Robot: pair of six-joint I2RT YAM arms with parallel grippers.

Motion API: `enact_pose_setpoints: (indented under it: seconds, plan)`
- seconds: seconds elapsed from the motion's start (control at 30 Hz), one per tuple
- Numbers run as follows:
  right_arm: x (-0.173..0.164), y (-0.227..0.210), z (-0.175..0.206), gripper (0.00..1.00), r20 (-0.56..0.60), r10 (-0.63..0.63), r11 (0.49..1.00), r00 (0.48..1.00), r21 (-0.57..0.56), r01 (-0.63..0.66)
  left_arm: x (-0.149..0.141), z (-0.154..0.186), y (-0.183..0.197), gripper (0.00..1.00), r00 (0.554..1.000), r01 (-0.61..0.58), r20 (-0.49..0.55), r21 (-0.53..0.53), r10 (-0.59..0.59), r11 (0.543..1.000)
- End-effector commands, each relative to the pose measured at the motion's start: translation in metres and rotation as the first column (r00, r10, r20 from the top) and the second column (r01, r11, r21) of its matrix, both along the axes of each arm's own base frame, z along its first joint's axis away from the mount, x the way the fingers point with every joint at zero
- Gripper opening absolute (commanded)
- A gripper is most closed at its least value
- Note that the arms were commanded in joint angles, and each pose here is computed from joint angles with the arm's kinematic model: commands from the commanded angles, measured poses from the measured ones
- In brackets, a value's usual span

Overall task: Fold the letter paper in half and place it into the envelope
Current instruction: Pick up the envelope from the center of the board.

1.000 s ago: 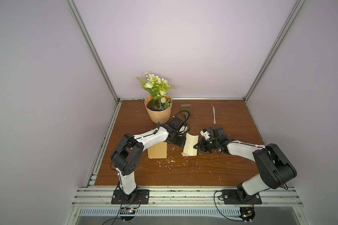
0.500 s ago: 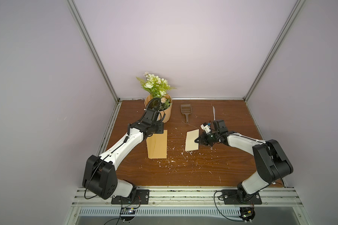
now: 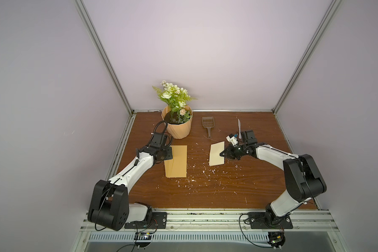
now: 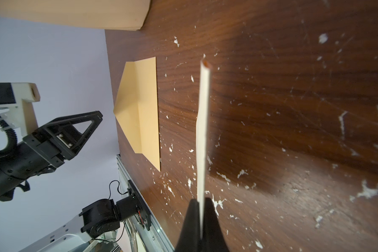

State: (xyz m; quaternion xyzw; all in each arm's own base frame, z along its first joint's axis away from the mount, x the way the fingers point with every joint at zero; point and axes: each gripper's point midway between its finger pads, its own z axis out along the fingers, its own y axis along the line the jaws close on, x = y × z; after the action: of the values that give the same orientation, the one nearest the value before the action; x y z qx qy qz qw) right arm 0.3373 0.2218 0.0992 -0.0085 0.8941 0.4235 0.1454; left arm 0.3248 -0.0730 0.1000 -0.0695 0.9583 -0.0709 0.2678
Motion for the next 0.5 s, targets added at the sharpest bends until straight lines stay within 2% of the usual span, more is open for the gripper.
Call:
enact_pose_setpoints:
  seconds: [0.0,0.23,0.47]
  plan:
    - [-0.006,0.002,-0.002,0.00,-0.011,0.029,0.999,1.000,0.014,-0.029,-0.007,-0.007,0.007,0.54,1.000,-0.023,-0.019,-0.009,0.023,1.000]
    - [-0.006,0.002,-0.005,0.00,-0.019,0.021,1.000,1.000,0.018,-0.021,-0.017,-0.030,0.008,0.52,0.998,-0.034,-0.054,-0.016,0.033,0.999]
    - [-0.005,0.002,-0.003,0.00,-0.018,0.015,1.000,1.000,0.020,-0.015,-0.013,-0.038,0.010,0.42,0.998,-0.020,-0.058,-0.003,0.020,1.000]
